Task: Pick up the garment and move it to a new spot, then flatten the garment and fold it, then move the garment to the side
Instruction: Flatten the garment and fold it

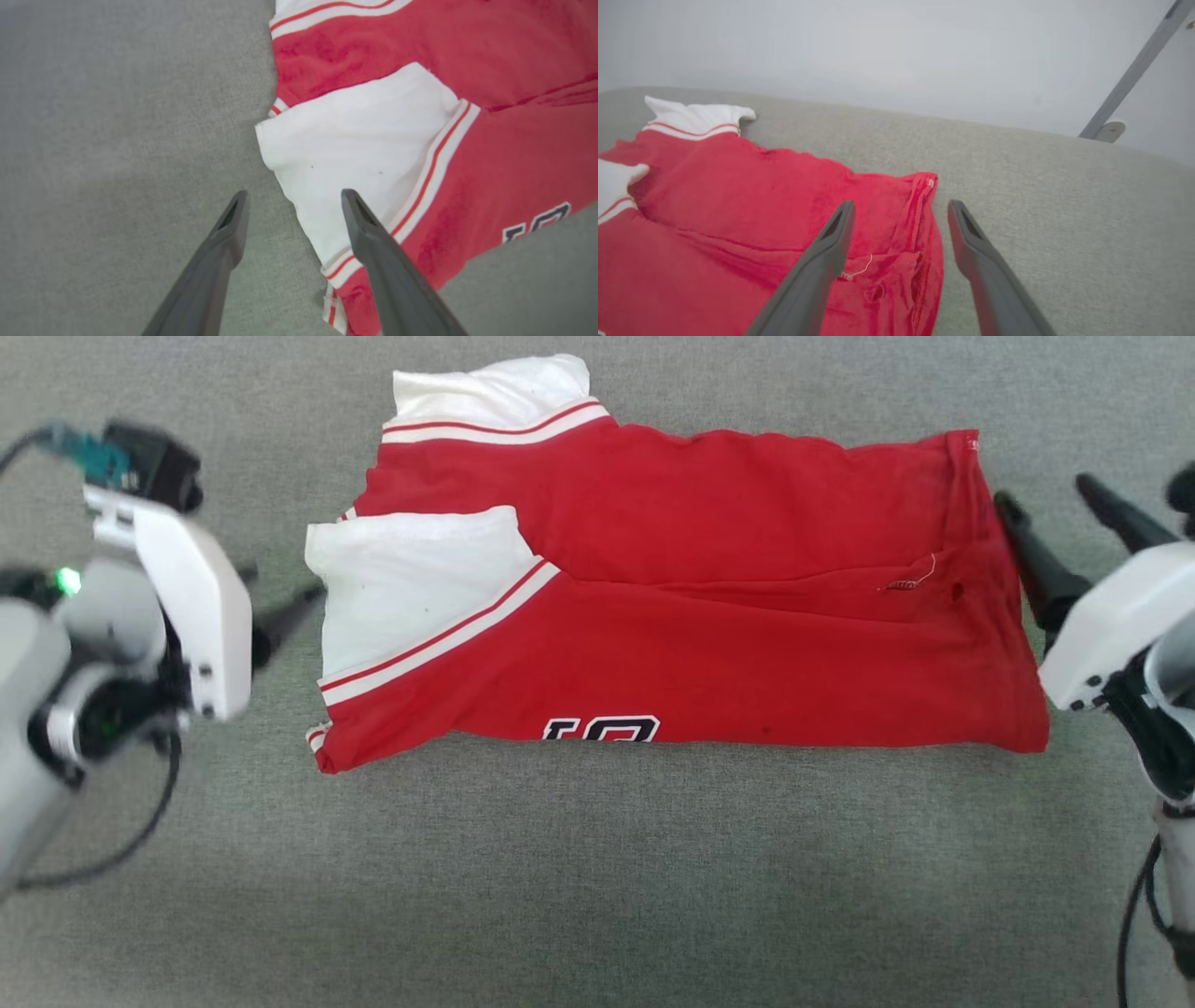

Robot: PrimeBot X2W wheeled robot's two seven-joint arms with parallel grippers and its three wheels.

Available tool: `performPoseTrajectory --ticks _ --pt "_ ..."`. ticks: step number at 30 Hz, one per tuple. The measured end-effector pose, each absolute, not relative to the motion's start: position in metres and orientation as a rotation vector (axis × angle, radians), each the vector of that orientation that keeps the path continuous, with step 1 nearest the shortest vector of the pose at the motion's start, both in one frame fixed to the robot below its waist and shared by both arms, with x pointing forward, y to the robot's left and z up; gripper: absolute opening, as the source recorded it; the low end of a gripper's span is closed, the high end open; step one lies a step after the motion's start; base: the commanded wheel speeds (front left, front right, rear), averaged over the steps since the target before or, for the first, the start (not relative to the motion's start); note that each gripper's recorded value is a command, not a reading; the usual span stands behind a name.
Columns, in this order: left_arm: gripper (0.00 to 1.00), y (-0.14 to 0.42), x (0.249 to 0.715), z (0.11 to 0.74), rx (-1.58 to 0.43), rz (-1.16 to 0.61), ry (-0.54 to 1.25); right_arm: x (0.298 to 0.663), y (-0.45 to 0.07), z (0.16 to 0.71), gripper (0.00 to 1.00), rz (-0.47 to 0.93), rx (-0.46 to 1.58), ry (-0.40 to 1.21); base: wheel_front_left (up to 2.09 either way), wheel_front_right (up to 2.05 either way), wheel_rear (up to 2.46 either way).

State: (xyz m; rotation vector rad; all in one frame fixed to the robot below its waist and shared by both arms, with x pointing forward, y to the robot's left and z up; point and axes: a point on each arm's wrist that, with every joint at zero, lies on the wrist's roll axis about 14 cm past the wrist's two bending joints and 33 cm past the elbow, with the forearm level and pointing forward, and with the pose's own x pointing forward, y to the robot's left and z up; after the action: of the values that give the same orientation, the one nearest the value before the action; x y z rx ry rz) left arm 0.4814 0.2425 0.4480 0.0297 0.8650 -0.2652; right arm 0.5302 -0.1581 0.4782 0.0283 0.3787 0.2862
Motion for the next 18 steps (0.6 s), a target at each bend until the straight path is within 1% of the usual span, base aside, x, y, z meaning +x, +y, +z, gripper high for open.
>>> performPoseTrajectory --ticks 7,10,18 --pt "1.0 0.234 0.439 0.432 -0.018 -0.252 0.962 0.525 -0.167 0.518 1.0 0.204 0.072 0.163 0.0 0.0 0.0" --pt "1.0 0.23 0.427 0.424 -0.033 -0.25 0.996 0.52 -0.178 0.531 1.0 0.142 0.095 0.088 0.0 0.0 0.0" --pt "1.0 0.227 0.416 0.398 -0.061 -0.224 1.079 0.498 -0.195 0.539 1.0 0.057 0.119 0.03 0.0 0.0 0.0"
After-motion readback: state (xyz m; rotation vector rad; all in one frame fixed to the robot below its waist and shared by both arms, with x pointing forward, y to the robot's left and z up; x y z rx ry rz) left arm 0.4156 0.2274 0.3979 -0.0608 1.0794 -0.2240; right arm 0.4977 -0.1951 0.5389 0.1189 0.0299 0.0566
